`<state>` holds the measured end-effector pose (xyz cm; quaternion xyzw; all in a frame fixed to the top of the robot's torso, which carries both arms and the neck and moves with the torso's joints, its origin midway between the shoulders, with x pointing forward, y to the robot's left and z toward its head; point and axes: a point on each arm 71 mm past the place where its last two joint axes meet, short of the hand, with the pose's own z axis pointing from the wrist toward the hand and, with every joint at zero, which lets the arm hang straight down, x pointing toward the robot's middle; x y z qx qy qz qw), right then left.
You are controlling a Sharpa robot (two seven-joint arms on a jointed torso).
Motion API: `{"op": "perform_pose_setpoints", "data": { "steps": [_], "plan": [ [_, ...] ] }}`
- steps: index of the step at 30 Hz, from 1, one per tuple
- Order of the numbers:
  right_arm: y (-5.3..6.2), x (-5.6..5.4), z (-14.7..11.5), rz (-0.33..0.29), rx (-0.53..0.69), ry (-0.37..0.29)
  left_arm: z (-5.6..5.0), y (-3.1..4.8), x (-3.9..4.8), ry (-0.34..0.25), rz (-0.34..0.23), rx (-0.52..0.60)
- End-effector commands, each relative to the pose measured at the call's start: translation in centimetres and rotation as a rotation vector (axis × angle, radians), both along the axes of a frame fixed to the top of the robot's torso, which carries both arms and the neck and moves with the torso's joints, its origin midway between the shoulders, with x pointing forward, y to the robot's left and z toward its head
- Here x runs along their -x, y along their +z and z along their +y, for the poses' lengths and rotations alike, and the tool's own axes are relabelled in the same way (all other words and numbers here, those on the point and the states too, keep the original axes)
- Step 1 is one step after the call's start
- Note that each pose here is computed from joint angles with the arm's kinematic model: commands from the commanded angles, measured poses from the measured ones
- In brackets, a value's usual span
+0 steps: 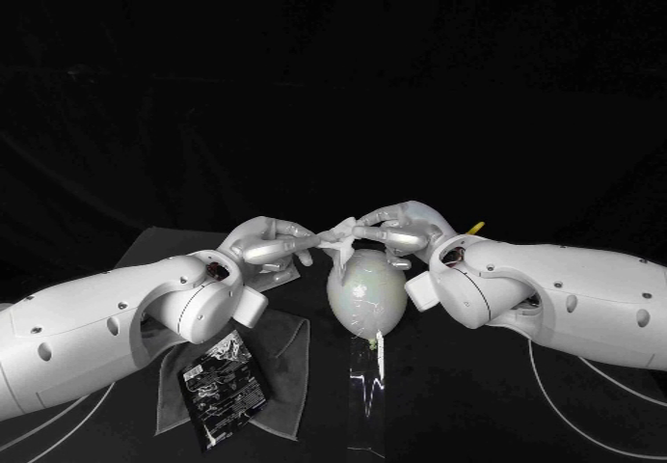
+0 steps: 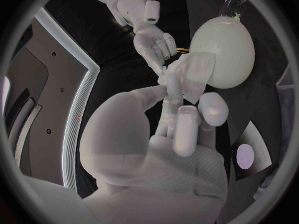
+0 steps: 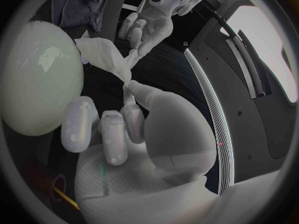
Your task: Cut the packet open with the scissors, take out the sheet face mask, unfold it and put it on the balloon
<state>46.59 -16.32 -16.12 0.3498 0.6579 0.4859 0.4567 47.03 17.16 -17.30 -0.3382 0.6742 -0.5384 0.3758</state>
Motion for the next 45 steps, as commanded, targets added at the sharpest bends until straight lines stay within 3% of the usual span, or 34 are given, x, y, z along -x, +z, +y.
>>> {"op": "perform_pose_setpoints", "data": {
  "steps": [1, 6, 13, 17, 25, 32, 39, 45],
  "plan": [
    [0.7, -0.6, -0.2, -0.038, 0.003, 0.001, 0.4, 0.83, -0.56, -0.016, -0.033, 0.001],
    [1.8, -1.5, -0.7, -0.070, 0.010, -0.015, 1.3, 2.39, -1.77, -0.002, -0.072, -0.018],
    [3.5, -3.0, -1.5, -0.114, 0.019, -0.038, 2.3, 5.17, -3.50, -0.002, -0.137, -0.060],
    [4.3, -3.7, -1.9, -0.135, 0.022, -0.051, 2.8, 5.98, -4.27, -0.001, -0.157, -0.082],
    [5.6, -5.1, -2.9, -0.169, 0.030, -0.077, 3.8, 6.32, -5.42, 0.017, -0.169, -0.110],
    [6.0, -5.7, -3.5, -0.180, 0.028, -0.094, 4.6, 6.26, -6.10, 0.050, -0.169, -0.120],
    [6.2, -6.0, -3.7, -0.188, 0.021, -0.104, 5.1, 5.99, -6.43, 0.087, -0.155, -0.114],
    [6.3, -6.1, -3.9, -0.191, 0.017, -0.111, 5.3, 5.32, -6.57, 0.129, -0.129, -0.098]
  ]
}}
